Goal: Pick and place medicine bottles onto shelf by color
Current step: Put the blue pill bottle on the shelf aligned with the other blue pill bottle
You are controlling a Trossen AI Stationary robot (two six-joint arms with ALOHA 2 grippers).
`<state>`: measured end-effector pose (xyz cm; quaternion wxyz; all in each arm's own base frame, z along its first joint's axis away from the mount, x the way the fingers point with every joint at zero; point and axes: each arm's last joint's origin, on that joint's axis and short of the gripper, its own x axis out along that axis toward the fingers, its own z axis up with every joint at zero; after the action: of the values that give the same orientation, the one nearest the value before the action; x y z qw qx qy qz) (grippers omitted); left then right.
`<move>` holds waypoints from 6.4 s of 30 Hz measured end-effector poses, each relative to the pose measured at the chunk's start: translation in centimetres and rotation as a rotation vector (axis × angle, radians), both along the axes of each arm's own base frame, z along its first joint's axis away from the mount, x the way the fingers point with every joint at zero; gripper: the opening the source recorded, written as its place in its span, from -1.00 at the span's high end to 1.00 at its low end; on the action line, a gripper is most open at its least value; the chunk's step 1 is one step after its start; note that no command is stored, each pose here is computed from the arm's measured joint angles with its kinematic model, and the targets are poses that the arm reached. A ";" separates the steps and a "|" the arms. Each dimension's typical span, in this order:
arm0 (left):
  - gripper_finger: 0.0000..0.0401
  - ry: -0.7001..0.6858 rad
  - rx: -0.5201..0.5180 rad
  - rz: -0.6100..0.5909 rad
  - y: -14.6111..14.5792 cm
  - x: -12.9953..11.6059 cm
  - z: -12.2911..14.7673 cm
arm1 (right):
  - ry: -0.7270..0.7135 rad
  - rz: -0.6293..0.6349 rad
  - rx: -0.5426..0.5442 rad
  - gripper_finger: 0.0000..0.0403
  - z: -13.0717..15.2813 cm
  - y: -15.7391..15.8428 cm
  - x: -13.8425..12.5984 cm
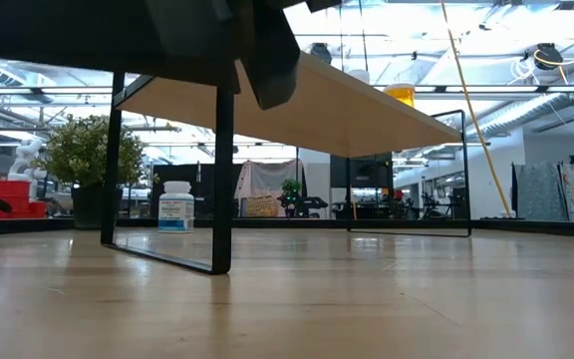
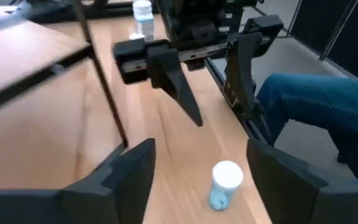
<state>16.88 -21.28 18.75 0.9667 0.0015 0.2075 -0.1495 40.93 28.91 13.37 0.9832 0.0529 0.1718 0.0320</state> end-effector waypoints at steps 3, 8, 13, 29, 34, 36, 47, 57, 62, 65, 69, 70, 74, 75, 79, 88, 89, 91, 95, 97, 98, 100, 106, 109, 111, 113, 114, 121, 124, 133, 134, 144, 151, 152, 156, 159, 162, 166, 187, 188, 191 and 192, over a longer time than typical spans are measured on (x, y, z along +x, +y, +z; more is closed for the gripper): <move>-0.39 0.044 0.029 0.011 -1.1 0.7 -1.6 | 0.009 0.002 0.003 -0.20 0.3 0.2 -0.2; -0.44 0.091 0.055 -0.009 -2.4 1.6 -3.1 | 0.038 0.009 -0.001 -0.20 1.4 0.5 -1.0; -0.44 0.137 0.025 -0.024 -3.0 2.2 -4.4 | 0.037 0.004 -0.014 -0.20 2.6 0.8 -1.6; -0.17 0.127 0.014 -0.050 -3.5 3.0 -5.9 | 0.046 0.002 -0.026 -0.20 2.6 0.9 -1.8; -0.01 0.125 0.022 -0.056 -3.5 3.0 -5.9 | 0.044 0.002 -0.025 -0.20 2.6 0.9 -1.8; 0.04 0.123 0.028 -0.059 -3.5 3.0 -5.9 | 0.044 0.002 -0.025 -0.20 2.6 0.9 -1.8; 0.09 0.121 0.026 -0.060 -3.5 3.0 -5.9 | 0.044 0.002 -0.026 -0.20 2.6 0.9 -1.8; 0.09 0.098 0.023 -0.061 -3.5 3.2 -5.8 | 0.044 0.001 -0.027 -0.20 2.6 0.9 -1.8; 0.09 0.096 0.028 -0.060 -3.5 3.3 -5.8 | 0.044 0.001 -0.027 -0.20 2.6 0.9 -1.8; 0.09 0.101 0.026 -0.054 -3.4 3.6 -6.2 | 0.044 0.001 -0.027 -0.20 2.6 0.9 -1.8; 0.09 0.109 0.026 -0.049 -3.3 4.0 -7.0 | 0.044 0.001 -0.028 -0.20 2.6 0.9 -1.8; 0.09 0.111 0.036 -0.052 -3.3 4.0 -7.2 | 0.044 0.001 -0.028 -0.20 2.6 0.9 -1.8; 0.09 0.093 0.028 -0.058 -3.4 4.1 -7.1 | 0.045 0.000 -0.028 -0.20 2.6 0.8 -1.8; 0.09 0.094 0.030 -0.059 -3.4 4.1 -7.1 | 0.045 0.000 -0.028 -0.20 2.6 0.8 -1.8; 0.09 0.087 0.025 -0.063 -3.5 4.0 -7.0 | 0.045 0.000 -0.028 -0.20 2.6 0.8 -1.8; 0.10 0.086 0.024 -0.064 -3.5 4.0 -7.0 | 0.045 0.000 -0.028 -0.20 2.6 0.8 -1.8; 0.10 0.086 0.024 -0.064 -3.5 4.0 -7.0 | 0.045 0.000 -0.028 -0.20 2.6 0.8 -1.8; 0.10 0.086 0.024 -0.064 -3.5 4.0 -7.0 | 0.045 0.000 -0.028 -0.20 2.6 0.8 -1.8; 0.10 0.086 0.023 -0.064 -3.5 4.0 -7.0 | 0.045 0.000 -0.028 -0.20 2.6 0.8 -1.8; 0.10 0.086 0.023 -0.064 -3.5 4.0 -7.0 | 0.045 0.000 -0.028 -0.20 2.6 0.8 -1.8; 0.10 0.086 0.024 -0.064 -3.5 4.0 -7.0 | 0.045 0.000 -0.029 -0.20 2.6 0.8 -1.8; 0.10 0.086 0.023 -0.064 -3.5 4.0 -7.0 | 0.045 0.000 -0.029 -0.20 2.6 0.8 -1.8; 0.10 0.086 0.023 -0.064 -3.5 4.0 -7.0 | 0.045 0.000 -0.029 -0.20 2.6 0.8 -1.8; 0.10 0.086 0.023 -0.064 -3.5 4.0 -7.0 | 0.046 0.000 -0.029 -0.20 2.6 0.8 -1.8; 0.10 0.086 0.023 -0.064 -3.5 4.0 -7.0 | 0.046 0.000 -0.029 -0.20 2.6 0.8 -1.8; 0.13 0.086 0.023 -0.064 -3.5 4.0 -7.0 | 0.046 0.000 -0.029 -0.20 2.6 0.8 -1.8; 0.15 0.086 0.022 -0.064 -3.5 4.0 -7.0 | 0.046 0.000 -0.029 -0.20 2.6 0.8 -1.8; 0.37 0.089 0.020 -0.070 -3.5 4.0 -7.0 | 0.046 0.000 -0.029 -0.20 2.6 0.8 -1.8; 0.38 0.089 0.020 -0.070 -3.5 4.0 -7.0 | 0.046 0.000 -0.029 -0.20 2.6 0.8 -1.8; 0.34 0.038 -0.003 -0.088 -3.4 3.9 -5.0 | 0.038 -0.032 -0.029 -0.20 2.6 0.6 -1.6; 0.34 0.032 -0.001 -0.092 -3.3 3.8 -4.5 | 0.036 -0.042 -0.024 -0.20 2.6 0.5 -1.6; 0.34 -0.055 0.008 -0.113 -1.6 2.9 0.6 | -0.055 -0.129 0.020 -0.20 3.4 0.2 -1.1; 0.33 -0.107 0.032 -0.096 -0.4 3.5 2.0 | -0.125 -0.199 0.062 -0.20 4.1 -1.2 0.1; 0.33 -0.107 0.035 -0.089 -0.2 3.6 2.0 | -0.131 -0.202 0.065 -0.20 4.2 -1.3 0.2; 0.33 -0.110 0.034 -0.055 0.4 4.3 2.0 | -0.133 -0.208 0.057 -0.20 4.2 -1.7 0.5; 0.33 -0.126 0.033 -0.041 0.8 4.8 2.2 | -0.134 -0.209 0.034 -0.20 4.3 -2.0 0.7; 0.33 -0.139 0.036 -0.033 1.0 5.0 2.3 | -0.135 -0.211 0.006 -0.20 4.3 -2.4 1.0; 0.33 -0.148 0.027 -0.024 1.1 5.2 2.4 | -0.135 -0.211 -0.020 -0.15 4.3 -2.7 1.2; 0.33 -0.149 0.003 -0.066 1.0 5.2 2.5 | -0.135 -0.200 -0.053 0.43 4.3 -2.7 1.1; 0.33 -0.148 0.002 -0.066 1.0 5.2 2.5 | -0.135 -0.199 -0.053 0.44 4.3 -2.7 1.1; 0.33 -0.150 0.004 -0.068 1.0 5.2 2.5 | -0.142 -0.199 -0.046 0.47 4.4 -2.7 1.1; 0.33 -0.151 0.008 -0.070 1.0 5.2 2.5 | -0.147 -0.199 -0.043 0.47 4.4 -2.6 1.2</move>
<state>22.09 -20.28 21.30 0.9738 0.0238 0.1343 -0.1818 42.09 26.27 17.79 0.9924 0.0461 0.0939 -0.0656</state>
